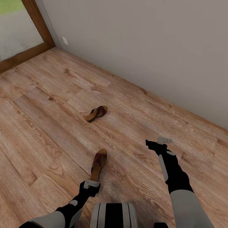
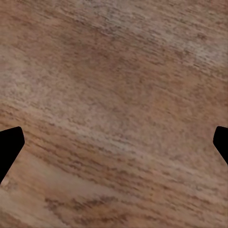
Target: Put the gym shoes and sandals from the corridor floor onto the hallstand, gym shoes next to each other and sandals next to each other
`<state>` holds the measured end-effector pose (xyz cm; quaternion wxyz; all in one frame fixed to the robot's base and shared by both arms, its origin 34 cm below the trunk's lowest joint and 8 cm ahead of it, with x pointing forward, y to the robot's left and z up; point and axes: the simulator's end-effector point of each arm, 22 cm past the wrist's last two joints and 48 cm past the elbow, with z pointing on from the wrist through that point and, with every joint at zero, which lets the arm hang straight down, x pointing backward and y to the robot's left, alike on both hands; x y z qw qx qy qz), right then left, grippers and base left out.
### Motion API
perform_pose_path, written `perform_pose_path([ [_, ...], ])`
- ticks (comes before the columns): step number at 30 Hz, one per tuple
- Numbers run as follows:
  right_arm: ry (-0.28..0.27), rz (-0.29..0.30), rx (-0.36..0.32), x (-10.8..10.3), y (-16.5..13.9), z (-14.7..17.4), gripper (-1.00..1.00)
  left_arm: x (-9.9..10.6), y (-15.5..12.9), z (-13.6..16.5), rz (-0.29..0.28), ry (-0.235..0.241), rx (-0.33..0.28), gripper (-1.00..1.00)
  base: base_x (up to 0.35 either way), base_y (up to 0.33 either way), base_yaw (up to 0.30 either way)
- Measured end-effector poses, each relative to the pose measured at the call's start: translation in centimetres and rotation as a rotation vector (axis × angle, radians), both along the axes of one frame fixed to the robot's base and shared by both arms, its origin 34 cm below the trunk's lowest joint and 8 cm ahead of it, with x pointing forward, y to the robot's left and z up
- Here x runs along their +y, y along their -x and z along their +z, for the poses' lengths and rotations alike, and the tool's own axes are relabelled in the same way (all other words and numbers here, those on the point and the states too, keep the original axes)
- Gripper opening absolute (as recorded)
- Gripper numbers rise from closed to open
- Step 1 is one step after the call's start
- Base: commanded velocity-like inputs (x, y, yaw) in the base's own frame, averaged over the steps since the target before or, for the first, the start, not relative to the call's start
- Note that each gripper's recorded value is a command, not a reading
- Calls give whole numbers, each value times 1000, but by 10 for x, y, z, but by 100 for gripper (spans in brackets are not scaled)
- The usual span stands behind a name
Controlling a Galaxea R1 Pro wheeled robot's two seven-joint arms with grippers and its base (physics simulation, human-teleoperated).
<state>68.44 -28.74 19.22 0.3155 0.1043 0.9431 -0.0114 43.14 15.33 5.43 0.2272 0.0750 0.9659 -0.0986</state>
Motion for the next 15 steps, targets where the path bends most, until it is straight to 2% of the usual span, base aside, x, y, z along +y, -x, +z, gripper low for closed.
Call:
perform_pose_path([
  [15, 0, 0, -1, 0, 0, 0, 100, 0, 0, 0, -1, 0, 0, 100, 22, 0, 0],
])
